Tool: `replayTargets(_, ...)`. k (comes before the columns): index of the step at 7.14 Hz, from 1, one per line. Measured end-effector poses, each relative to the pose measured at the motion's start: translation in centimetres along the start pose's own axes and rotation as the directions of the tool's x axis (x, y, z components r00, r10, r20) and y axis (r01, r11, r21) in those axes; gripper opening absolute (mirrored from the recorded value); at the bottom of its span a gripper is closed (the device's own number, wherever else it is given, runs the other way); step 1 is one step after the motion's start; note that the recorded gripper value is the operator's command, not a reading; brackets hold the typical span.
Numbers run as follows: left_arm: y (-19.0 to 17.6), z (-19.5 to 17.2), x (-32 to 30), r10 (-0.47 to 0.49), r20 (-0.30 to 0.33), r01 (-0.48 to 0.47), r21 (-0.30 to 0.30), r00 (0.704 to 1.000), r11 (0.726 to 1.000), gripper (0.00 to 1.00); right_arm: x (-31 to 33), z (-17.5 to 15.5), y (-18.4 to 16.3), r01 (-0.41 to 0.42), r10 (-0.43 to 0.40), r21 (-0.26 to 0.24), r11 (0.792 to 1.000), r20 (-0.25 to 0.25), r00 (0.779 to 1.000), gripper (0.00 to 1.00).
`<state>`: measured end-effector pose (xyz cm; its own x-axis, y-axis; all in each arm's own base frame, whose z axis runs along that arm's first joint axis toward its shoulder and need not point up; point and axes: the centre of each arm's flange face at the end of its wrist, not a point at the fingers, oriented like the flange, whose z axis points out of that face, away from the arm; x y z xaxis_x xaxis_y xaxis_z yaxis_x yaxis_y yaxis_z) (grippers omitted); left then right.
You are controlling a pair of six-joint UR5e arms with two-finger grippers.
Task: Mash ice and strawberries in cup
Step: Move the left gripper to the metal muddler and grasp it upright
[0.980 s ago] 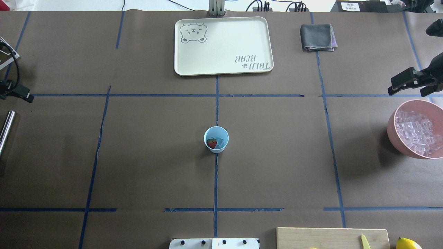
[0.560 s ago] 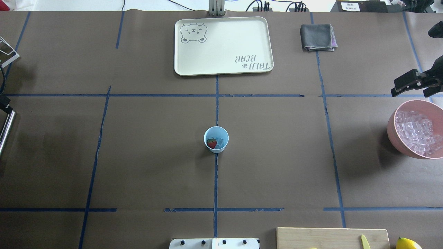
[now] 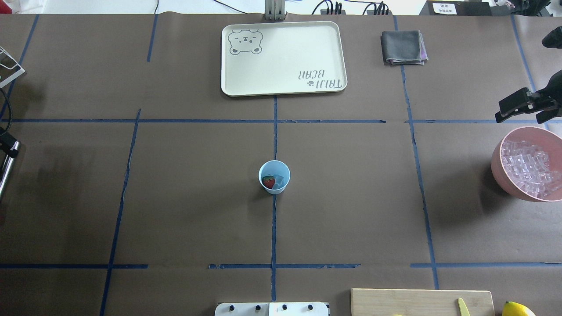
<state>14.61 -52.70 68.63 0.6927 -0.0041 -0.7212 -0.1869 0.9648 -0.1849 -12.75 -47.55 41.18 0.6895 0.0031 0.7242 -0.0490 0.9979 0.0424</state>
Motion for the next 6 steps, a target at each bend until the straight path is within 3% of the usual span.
replayTargets(6,0.1,1.6,0.0,-0.043,0.006,0.043,-0.021,0.999,0.999,0.88,-0.4,-0.2,0.0,0.003,-0.003,-0.004,1.000,0.015,1.000,0.99)
